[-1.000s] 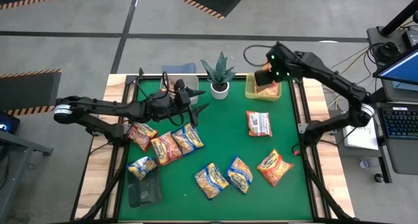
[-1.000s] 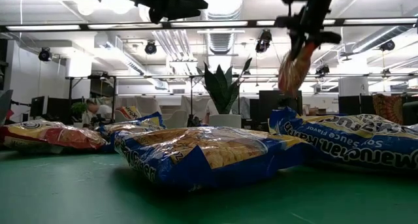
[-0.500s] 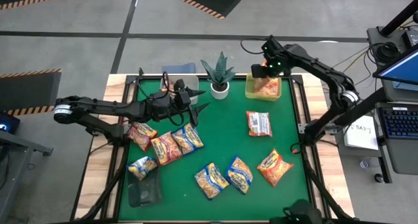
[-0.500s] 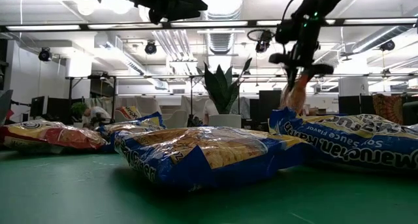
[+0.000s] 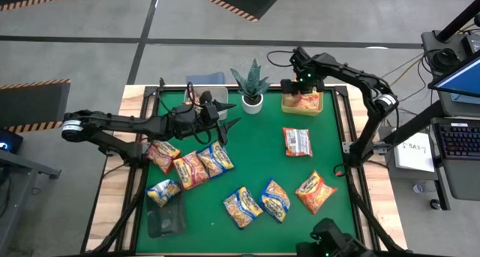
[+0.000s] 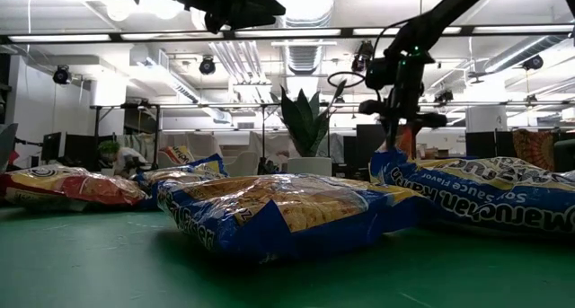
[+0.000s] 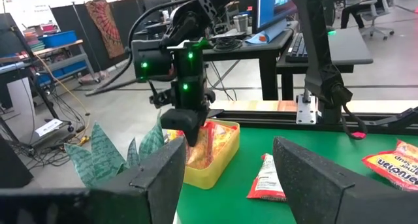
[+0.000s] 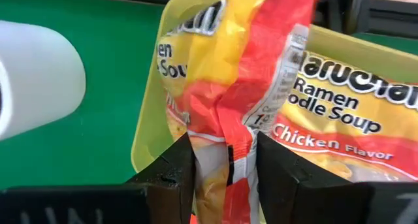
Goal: Sort Maruchan noodles
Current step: Put the top center orange noodle pack into the yellow bin, then put the center blue noodle pack into the black bin
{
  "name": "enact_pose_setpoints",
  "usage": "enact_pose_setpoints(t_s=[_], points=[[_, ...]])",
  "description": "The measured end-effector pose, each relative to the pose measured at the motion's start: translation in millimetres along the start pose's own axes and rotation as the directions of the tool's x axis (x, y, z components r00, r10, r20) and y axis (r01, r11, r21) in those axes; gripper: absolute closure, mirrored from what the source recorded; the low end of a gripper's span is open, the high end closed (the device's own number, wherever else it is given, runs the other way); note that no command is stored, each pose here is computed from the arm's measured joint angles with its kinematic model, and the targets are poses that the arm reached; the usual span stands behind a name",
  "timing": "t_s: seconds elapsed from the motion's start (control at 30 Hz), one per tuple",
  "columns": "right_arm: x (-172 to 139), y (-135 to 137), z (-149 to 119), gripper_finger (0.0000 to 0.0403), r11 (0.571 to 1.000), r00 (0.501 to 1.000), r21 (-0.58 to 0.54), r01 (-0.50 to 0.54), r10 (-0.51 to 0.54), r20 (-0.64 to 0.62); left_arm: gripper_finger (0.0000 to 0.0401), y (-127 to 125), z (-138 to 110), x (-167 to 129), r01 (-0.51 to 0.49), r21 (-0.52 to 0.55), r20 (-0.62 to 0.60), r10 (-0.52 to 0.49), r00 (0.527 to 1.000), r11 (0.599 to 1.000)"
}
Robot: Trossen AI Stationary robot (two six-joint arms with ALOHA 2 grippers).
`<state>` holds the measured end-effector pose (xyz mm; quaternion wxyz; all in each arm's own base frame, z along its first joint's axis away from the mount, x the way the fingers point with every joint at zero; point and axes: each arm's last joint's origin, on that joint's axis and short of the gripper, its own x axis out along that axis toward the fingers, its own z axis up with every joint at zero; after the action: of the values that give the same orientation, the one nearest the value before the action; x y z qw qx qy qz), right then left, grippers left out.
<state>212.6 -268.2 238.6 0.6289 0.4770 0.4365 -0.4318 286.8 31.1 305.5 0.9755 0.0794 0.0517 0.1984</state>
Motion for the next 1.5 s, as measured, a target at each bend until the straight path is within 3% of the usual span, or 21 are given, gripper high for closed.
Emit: enact_pose_setpoints(t_s=[0.17,0.4,0.63,1.13,1.33,1.5], points=[[2.4,5.4,1.4,0.0267,0.999,0.999,-0.008,-0.037,0.037,0.014,0.0189,0.0,0.0,0.0,0.000,0.007,0.000,0.000,1.000,1.000],[1.7,15.9,4.9,0.0204,0.996,0.992,-0.016,-0.090,0.091,0.084,0.0189,0.0,0.0,0.0,0.000,0.007,0.000,0.000,1.000,1.000],[2.6,22.8,0.4,0.0164,0.993,0.991,-0.044,-0.108,0.111,0.071,0.0189,0.0,0.0,0.0,0.000,0.007,0.000,0.000,1.000,1.000],[-4.7,29.5,-8.0,0.0154,0.985,0.991,-0.137,-0.108,0.118,0.064,0.0189,-2.5,-0.1,-0.8,0.010,0.013,-0.003,-0.010,1.000,1.000],[-26.0,26.2,-15.0,0.0144,0.969,0.988,-0.224,-0.106,0.128,0.083,0.0189,-9.5,1.2,-9.3,0.049,0.003,-0.034,-0.048,0.998,0.999],[-56.0,21.2,-27.8,0.0143,0.944,0.982,-0.313,-0.107,0.149,0.114,0.0189,-19.4,-1.8,-17.5,0.091,-0.072,-0.101,-0.098,0.990,0.993]])
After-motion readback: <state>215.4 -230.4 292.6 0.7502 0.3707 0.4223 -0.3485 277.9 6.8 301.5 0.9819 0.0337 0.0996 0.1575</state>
